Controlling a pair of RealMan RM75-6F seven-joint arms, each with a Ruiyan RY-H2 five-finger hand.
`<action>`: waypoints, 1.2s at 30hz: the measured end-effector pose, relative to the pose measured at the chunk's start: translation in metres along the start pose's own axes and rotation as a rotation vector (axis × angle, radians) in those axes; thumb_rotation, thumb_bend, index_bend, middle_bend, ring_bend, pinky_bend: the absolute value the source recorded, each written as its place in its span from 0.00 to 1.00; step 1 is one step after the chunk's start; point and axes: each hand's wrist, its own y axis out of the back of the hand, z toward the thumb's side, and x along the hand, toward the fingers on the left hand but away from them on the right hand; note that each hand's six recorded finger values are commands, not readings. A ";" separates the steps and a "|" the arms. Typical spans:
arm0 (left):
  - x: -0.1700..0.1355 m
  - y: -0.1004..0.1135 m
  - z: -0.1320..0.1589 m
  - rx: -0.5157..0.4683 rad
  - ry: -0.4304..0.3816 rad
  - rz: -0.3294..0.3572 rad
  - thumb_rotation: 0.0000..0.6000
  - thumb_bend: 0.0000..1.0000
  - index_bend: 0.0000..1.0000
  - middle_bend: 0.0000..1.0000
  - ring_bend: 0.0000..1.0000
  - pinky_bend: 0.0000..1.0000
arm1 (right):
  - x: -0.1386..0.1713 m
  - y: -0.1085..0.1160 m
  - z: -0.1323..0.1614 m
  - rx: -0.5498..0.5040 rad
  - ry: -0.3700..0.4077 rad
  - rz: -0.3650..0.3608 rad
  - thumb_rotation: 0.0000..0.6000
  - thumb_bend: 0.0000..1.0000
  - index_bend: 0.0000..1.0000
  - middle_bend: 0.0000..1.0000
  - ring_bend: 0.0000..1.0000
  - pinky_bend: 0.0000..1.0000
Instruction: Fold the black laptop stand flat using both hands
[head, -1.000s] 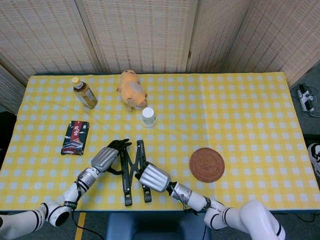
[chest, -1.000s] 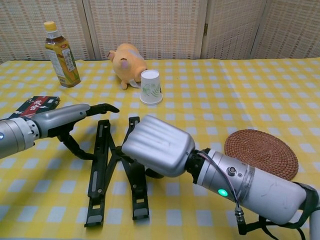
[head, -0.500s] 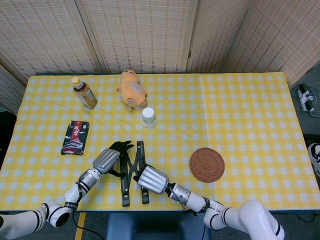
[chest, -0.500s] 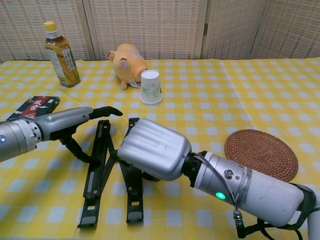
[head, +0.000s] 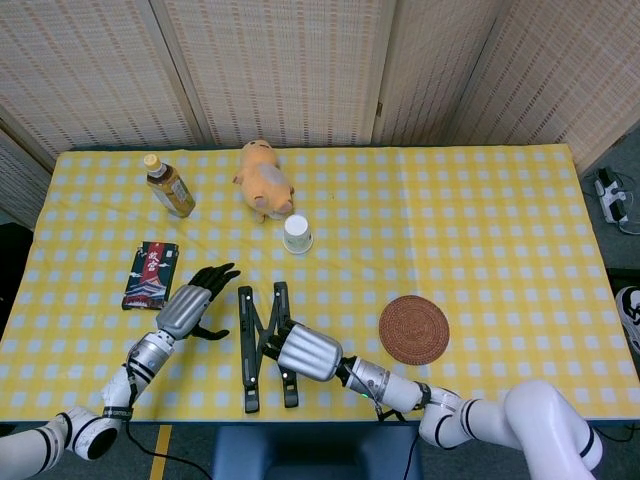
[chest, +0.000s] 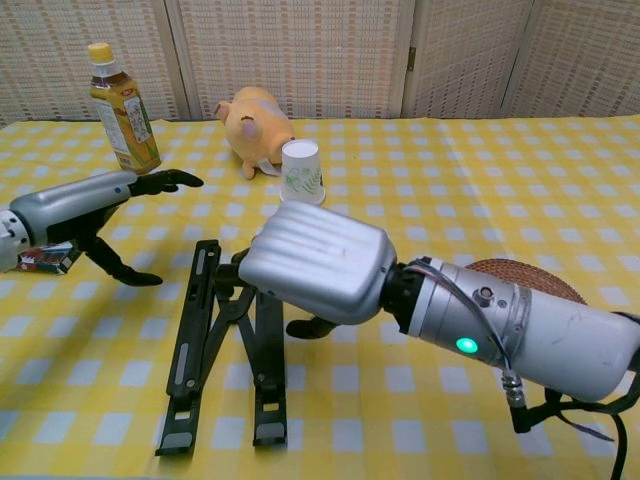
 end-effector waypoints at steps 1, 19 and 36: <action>-0.002 0.003 -0.002 -0.002 0.004 0.007 1.00 0.21 0.00 0.00 0.00 0.01 | -0.001 0.001 -0.002 0.005 0.019 0.027 1.00 0.23 0.04 0.24 0.33 0.33; -0.020 0.012 -0.017 -0.031 0.053 0.023 1.00 0.21 0.00 0.00 0.00 0.00 | -0.039 0.014 0.002 0.248 0.291 0.329 1.00 0.23 0.00 0.00 0.07 0.06; -0.028 0.013 -0.035 -0.068 0.091 0.033 1.00 0.21 0.00 0.00 0.00 0.00 | -0.062 -0.005 0.024 0.284 0.349 0.377 1.00 0.23 0.00 0.01 0.07 0.06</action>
